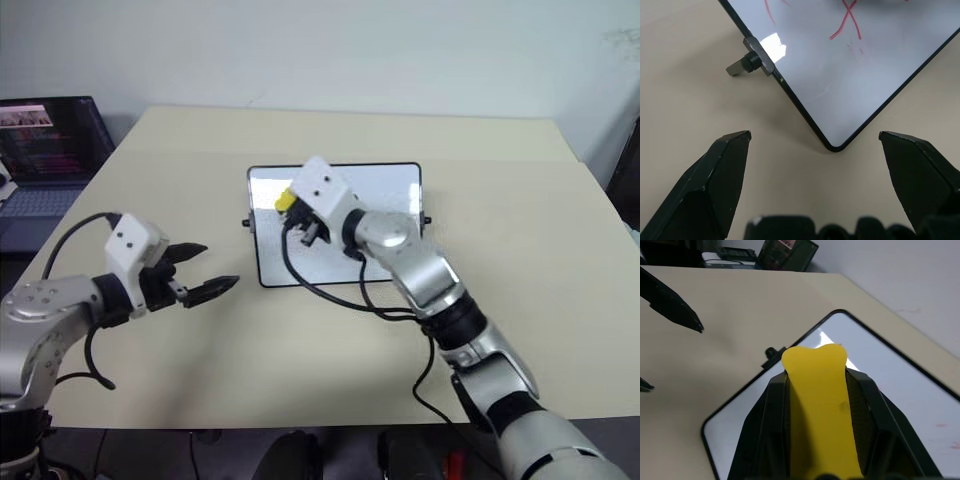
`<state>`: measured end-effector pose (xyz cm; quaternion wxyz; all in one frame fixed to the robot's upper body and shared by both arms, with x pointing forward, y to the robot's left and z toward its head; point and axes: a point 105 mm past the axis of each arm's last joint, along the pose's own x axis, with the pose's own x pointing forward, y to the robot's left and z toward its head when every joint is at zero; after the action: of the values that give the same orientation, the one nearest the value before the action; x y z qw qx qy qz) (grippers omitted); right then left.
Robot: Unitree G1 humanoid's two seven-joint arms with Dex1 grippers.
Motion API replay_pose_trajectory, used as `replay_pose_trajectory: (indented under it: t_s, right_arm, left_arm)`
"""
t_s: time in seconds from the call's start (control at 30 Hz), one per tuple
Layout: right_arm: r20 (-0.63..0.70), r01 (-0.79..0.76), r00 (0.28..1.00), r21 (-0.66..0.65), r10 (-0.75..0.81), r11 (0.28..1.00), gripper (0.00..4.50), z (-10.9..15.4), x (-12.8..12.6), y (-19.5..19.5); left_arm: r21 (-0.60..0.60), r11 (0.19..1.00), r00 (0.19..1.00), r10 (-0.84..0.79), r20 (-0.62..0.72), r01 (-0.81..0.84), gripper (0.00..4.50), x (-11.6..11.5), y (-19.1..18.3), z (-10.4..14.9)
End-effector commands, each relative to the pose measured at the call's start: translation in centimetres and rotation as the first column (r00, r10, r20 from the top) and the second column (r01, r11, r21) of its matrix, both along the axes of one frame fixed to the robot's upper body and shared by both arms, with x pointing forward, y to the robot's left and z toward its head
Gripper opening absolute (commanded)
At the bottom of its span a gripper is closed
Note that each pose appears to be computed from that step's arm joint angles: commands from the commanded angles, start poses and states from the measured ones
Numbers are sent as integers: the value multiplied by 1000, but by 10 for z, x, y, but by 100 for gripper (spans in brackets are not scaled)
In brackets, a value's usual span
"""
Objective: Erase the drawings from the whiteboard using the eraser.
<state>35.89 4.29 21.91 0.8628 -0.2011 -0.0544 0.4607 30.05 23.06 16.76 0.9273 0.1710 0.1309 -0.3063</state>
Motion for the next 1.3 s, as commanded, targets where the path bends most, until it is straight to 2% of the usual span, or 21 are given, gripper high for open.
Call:
replay_pose_trajectory:
  t_s: [0.03,0.17,0.4,0.57,0.83,1.17,1.27,1.3]
  right_arm:
    - [76,-38,997,40,35,998,120,32,3,10]
    - [109,-48,993,-11,49,999,120,33,10,17]
    - [273,28,962,-99,0,995,119,38,34,26]
    - [295,32,956,-110,2,993,119,35,41,33]
    - [277,10,960,-152,32,988,119,28,43,49]
    - [122,-6,992,-272,41,962,119,-16,55,43]
    - [128,0,991,-258,34,966,119,-14,56,42]
    - [163,27,987,-225,10,974,119,-3,59,41]
  left_arm:
    - [15,999,999,-33,33,33,450,0,-5,7]
    - [13,997,997,-77,8,77,450,-4,-10,4]
    - [21,1000,998,-6,55,5,450,10,0,10]
    - [35,999,997,3,82,-6,450,14,2,15]
    - [43,999,996,-9,91,5,450,16,1,18]
    - [44,999,995,-26,93,22,450,15,-3,19]
    - [47,999,995,-25,92,21,450,14,-2,20]
    - [47,999,996,-29,89,25,450,14,-2,19]
